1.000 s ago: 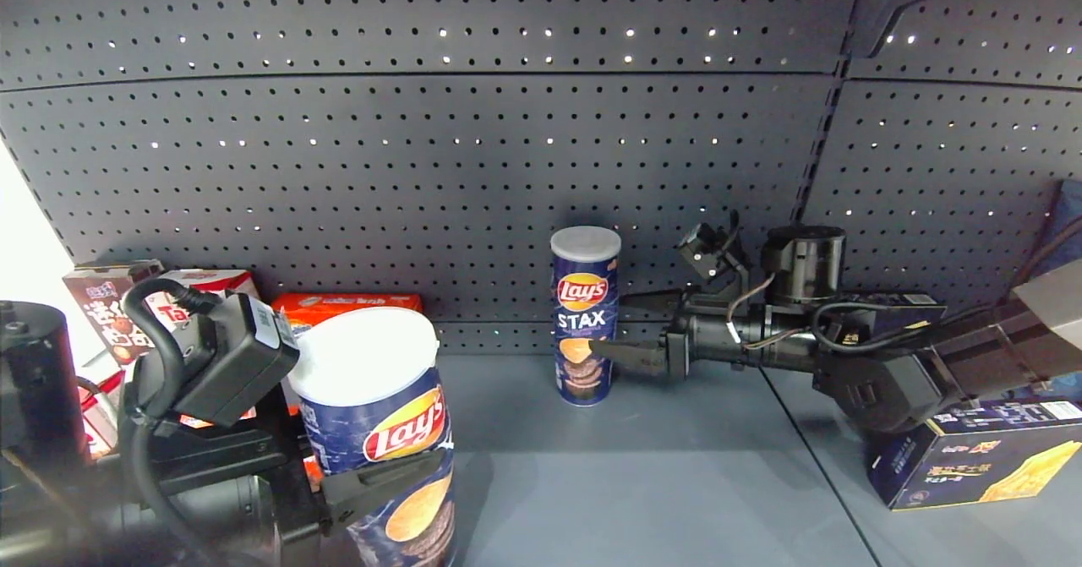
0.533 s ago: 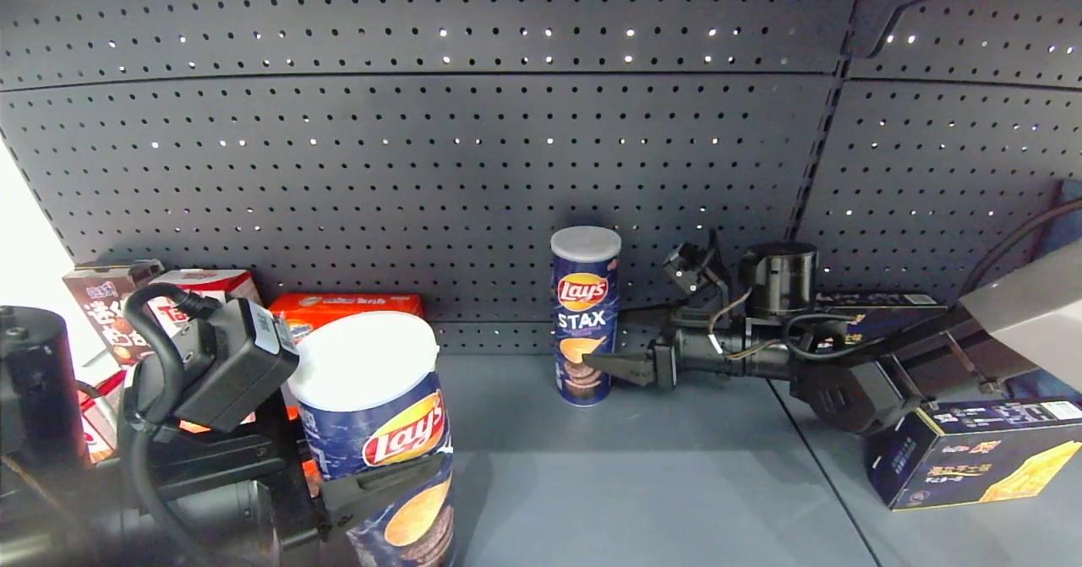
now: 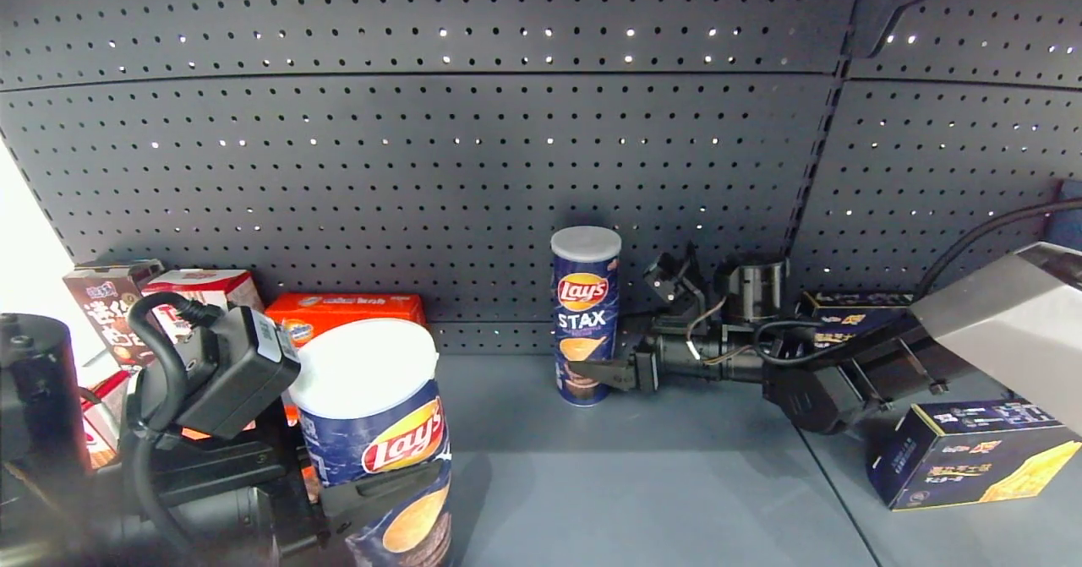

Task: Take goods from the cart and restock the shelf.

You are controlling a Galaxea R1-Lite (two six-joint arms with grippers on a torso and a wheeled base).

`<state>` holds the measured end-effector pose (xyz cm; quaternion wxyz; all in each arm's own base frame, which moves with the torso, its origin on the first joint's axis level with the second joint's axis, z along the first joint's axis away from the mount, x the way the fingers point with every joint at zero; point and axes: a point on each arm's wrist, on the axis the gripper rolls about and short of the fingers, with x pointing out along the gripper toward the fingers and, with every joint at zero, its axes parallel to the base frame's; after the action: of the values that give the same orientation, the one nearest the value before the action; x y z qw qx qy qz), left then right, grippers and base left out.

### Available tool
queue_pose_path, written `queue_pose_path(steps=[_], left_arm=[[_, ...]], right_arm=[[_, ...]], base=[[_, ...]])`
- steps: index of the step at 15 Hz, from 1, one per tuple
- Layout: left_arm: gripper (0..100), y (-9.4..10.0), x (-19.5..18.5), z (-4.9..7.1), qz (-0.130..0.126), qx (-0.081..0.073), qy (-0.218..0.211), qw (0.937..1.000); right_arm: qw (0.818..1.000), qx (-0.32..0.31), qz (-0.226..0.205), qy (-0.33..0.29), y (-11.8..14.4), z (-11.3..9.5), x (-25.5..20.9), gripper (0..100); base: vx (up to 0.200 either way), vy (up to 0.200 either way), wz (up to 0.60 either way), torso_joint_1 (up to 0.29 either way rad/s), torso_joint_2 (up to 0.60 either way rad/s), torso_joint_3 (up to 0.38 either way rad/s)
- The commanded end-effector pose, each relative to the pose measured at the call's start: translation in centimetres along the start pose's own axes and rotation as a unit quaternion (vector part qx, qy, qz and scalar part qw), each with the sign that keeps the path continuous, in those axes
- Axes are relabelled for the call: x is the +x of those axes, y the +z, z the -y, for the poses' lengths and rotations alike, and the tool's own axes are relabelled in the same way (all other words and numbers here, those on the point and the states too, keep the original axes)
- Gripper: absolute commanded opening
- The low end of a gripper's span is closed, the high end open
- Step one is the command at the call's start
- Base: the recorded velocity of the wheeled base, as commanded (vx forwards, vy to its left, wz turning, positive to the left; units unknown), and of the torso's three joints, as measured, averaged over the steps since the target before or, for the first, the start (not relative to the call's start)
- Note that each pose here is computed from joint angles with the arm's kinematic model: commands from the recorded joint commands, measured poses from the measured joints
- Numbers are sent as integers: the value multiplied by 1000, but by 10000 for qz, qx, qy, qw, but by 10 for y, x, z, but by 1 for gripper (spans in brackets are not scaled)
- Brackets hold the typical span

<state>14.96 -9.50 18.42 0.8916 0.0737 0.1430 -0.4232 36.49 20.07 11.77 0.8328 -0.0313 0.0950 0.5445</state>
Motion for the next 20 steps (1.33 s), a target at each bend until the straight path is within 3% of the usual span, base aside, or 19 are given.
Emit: queue_pose_path(steps=[1, 9, 10, 16, 20], left_arm=[[0, -3, -2, 1, -14, -8, 5, 10000], [0, -2, -2, 1, 7, 2, 1, 10000], [0, -2, -2, 1, 7, 0, 8, 10000], [0, -3, -2, 1, -7, -5, 6, 10000], [0, -2, -2, 1, 0, -3, 7, 10000]], right_arm=[[10000, 15, -28, 39, -5, 1, 8, 100], [9998, 4, -16, 184, -14, 5, 17, 100], [9998, -18, 25, 202, -14, 4, 19, 0], [9998, -20, 12, 187, -10, -5, 11, 0], [9998, -17, 4, 180, 4, -23, -13, 0]], base=[[0, 0, 0, 0, 0, 0], [0, 0, 0, 0, 0, 0], [0, 0, 0, 0, 0, 0], [0, 0, 0, 0, 0, 0], [0, 0, 0, 0, 0, 0]])
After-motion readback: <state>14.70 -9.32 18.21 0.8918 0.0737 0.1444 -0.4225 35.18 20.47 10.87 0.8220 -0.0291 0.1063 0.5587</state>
